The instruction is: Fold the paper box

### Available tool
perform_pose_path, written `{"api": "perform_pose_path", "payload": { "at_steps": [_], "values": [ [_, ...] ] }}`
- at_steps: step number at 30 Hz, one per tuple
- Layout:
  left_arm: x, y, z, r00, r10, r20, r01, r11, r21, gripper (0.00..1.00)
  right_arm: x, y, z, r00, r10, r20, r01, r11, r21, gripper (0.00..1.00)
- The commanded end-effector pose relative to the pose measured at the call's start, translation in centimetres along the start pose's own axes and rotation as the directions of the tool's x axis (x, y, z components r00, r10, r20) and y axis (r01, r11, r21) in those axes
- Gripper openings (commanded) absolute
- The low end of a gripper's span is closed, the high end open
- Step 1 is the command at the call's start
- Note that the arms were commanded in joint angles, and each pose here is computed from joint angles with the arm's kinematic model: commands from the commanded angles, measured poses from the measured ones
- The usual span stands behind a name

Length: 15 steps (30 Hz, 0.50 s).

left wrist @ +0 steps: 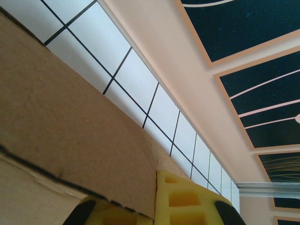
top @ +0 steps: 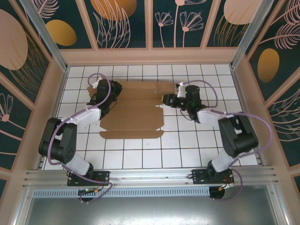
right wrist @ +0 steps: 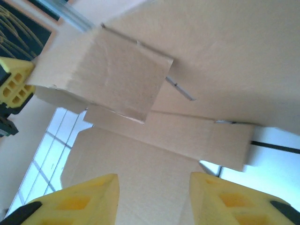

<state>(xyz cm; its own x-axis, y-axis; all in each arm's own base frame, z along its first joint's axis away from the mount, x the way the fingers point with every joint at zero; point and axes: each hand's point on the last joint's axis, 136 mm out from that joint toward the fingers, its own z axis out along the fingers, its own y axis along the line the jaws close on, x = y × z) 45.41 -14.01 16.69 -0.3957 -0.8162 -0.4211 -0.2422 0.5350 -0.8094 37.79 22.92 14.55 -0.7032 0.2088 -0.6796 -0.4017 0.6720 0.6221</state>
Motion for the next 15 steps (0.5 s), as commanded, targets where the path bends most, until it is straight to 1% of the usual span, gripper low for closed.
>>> {"api": "perform_pose_path", "payload": {
  "at_steps": [1,3,5,7,9,10,12,14,15],
  "values": [
    [3.9,5.1,-0.3,0.988,0.033,-0.151,-0.059,0.983,-0.171,0.0,-1.1,-1.5,-3.1,0.995,-0.091,0.041,0.082,0.98,0.18,0.41],
    [4.0,5.1,-0.4,0.987,0.033,-0.155,-0.059,0.984,-0.17,0.0,-3.0,-2.2,-4.2,0.981,-0.185,0.065,0.16,0.946,0.283,0.41],
    [4.0,5.1,-0.4,0.987,0.036,-0.159,-0.063,0.983,-0.172,0.0,-4.6,-2.2,-4.5,0.95,-0.306,0.058,0.271,0.904,0.331,0.43],
    [4.1,5.0,-0.4,0.986,0.044,-0.163,-0.072,0.982,-0.173,0.0,-6.6,-2.0,-4.6,0.9,-0.433,0.055,0.386,0.848,0.365,0.46],
    [4.0,5.0,-0.3,0.985,0.044,-0.164,-0.073,0.982,-0.173,0.0,-7.5,-2.0,-3.9,0.843,-0.537,0.027,0.491,0.791,0.364,0.49],
    [4.1,4.9,-0.3,0.985,0.045,-0.168,-0.074,0.983,-0.169,0.0,-7.7,-2.1,-3.3,0.806,-0.592,-0.004,0.555,0.753,0.354,0.53],
    [4.2,5.0,-0.3,0.984,0.044,-0.174,-0.074,0.983,-0.169,0.0,-7.9,-2.9,-2.2,0.762,-0.644,-0.063,0.624,0.706,0.336,0.57],
    [4.3,5.0,-0.2,0.983,0.045,-0.177,-0.076,0.982,-0.17,0.0,-8.0,-3.3,-1.5,0.742,-0.662,-0.102,0.658,0.69,0.302,0.59],
    [4.3,5.0,-0.2,0.983,0.044,-0.177,-0.075,0.982,-0.173,0.0,-8.2,-3.4,-1.3,0.751,-0.65,-0.114,0.65,0.698,0.301,0.59]
  ]
}}
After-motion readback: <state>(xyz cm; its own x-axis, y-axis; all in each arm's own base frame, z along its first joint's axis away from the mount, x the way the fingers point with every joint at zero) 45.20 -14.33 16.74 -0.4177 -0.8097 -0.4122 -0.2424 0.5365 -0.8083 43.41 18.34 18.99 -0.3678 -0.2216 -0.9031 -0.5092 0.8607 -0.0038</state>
